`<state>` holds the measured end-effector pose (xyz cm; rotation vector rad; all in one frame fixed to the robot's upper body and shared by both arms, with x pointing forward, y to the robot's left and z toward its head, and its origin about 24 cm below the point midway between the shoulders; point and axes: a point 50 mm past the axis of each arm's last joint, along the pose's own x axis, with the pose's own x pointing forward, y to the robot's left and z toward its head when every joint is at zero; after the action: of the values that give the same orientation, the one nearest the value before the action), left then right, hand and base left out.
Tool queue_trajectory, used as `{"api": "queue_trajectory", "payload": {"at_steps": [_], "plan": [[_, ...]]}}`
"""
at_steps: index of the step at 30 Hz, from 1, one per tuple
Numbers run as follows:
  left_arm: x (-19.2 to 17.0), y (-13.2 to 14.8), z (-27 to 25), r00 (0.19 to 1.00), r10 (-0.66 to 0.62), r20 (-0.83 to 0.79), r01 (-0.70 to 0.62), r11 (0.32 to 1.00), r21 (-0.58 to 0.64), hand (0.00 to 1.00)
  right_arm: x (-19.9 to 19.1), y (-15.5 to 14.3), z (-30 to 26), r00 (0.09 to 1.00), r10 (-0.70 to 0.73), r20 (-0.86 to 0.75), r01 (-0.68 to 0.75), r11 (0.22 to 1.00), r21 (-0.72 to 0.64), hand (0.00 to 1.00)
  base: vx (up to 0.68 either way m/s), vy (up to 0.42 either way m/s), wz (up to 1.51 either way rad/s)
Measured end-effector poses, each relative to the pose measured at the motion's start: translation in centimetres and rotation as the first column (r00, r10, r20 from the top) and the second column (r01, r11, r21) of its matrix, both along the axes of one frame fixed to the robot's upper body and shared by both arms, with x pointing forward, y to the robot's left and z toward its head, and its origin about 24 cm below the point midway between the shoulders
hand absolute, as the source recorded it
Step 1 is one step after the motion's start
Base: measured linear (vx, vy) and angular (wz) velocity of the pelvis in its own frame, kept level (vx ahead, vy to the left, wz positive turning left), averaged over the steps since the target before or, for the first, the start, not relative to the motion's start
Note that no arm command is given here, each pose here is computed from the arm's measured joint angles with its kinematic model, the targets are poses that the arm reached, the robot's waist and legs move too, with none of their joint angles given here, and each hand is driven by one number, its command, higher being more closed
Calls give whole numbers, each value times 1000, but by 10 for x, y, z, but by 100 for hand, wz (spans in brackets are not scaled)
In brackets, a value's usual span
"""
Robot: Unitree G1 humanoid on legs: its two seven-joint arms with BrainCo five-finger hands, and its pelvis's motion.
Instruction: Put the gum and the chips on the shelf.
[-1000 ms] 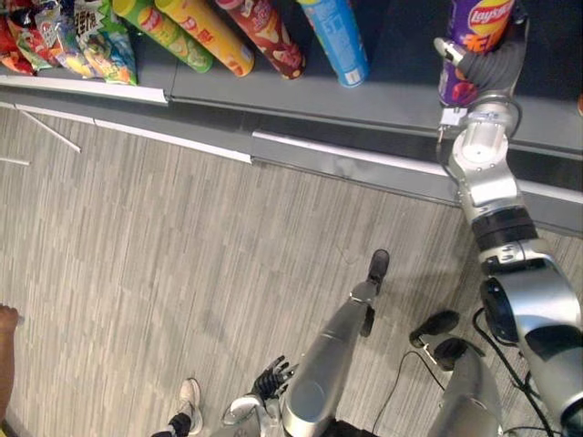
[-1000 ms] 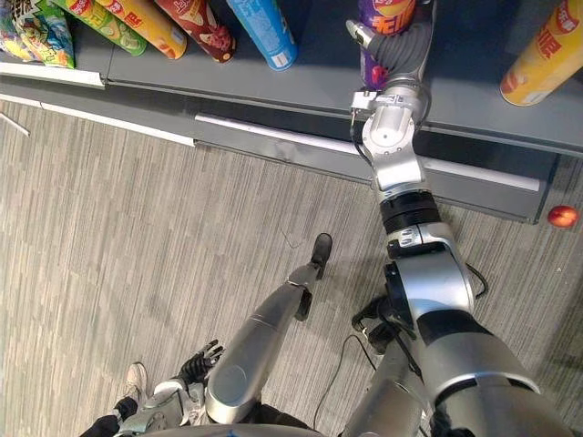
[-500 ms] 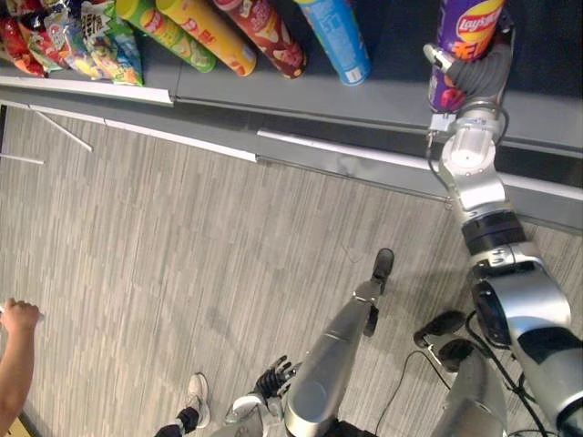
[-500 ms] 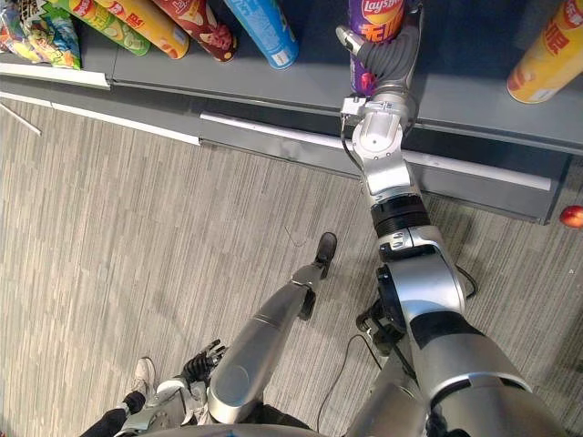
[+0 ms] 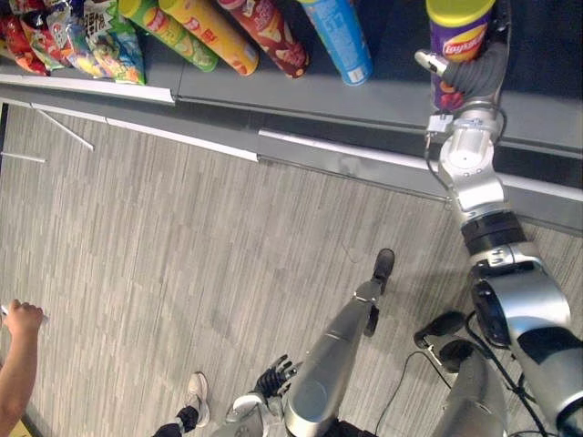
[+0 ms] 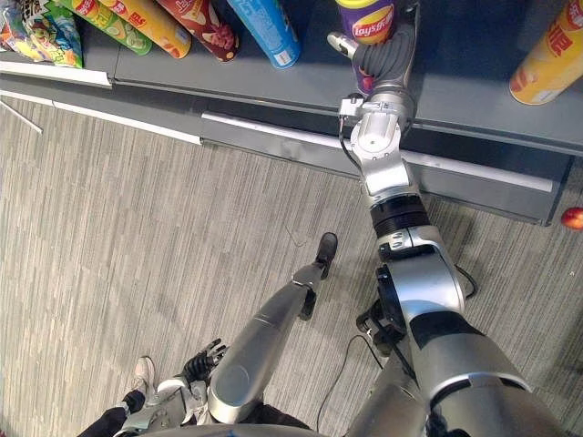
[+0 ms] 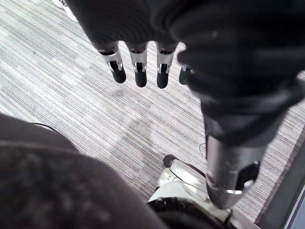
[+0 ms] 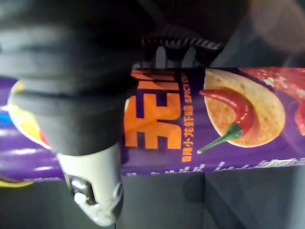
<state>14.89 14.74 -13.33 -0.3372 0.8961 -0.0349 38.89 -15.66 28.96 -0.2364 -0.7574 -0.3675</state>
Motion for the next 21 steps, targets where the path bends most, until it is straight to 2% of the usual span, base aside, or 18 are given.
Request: {"api": "queue_trajectory", "payload": {"at_steps": [12, 21], "plan": [[0, 0, -1, 1000, -2, 1, 2, 1000, -1, 0, 3, 0, -13, 999, 7, -36, -7, 1000, -15, 0, 2, -13, -2], [-4, 0, -4, 1000, 7, -22, -7, 1000, 8, 0, 5, 15, -29, 993, 75, -94, -81, 995, -65, 0, 27, -44, -9]]}}
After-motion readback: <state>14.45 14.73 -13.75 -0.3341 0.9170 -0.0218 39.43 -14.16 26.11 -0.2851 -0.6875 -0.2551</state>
